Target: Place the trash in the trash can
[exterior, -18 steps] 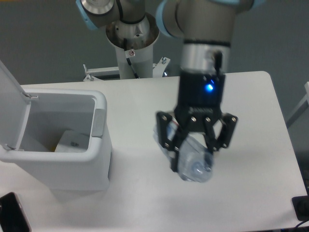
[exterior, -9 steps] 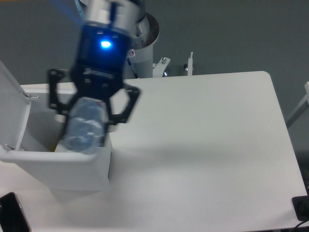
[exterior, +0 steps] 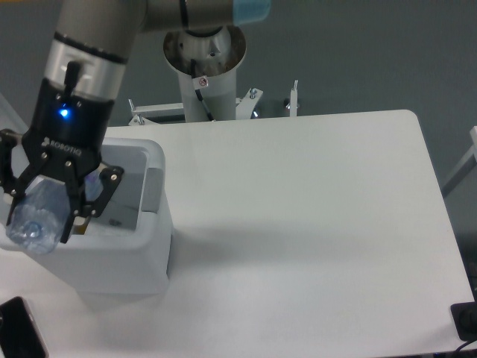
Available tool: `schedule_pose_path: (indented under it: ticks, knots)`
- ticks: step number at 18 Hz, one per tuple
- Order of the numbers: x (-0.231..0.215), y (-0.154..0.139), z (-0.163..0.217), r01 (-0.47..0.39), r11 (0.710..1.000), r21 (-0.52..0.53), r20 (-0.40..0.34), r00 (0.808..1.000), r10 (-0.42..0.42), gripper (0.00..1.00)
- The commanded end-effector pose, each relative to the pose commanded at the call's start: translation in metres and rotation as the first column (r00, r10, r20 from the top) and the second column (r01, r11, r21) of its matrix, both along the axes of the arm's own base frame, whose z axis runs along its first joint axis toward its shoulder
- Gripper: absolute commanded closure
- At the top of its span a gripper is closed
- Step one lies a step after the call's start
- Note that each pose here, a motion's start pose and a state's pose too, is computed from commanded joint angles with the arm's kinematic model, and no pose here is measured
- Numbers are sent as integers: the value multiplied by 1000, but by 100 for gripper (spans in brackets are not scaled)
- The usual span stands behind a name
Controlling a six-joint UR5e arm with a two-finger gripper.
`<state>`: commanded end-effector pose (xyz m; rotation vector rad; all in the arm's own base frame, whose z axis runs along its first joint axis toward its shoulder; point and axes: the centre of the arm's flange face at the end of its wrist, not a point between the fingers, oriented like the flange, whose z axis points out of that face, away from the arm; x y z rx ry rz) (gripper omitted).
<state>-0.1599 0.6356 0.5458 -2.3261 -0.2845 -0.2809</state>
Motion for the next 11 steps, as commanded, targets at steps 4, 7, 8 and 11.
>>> schedule_pose_path:
  ticks: [4, 7, 8, 11]
  knots:
    - [1, -2, -2, 3, 1000, -3, 1, 1000, -3, 11]
    - [6, -11, 10, 9, 1000, 14, -14, 1000, -9, 0]
    - [-2, -15, 14, -5, 1000, 20, -17, 1000, 5, 0]
    - [-54, -42, 33, -103, 994, 44, -36, 994, 104, 0]
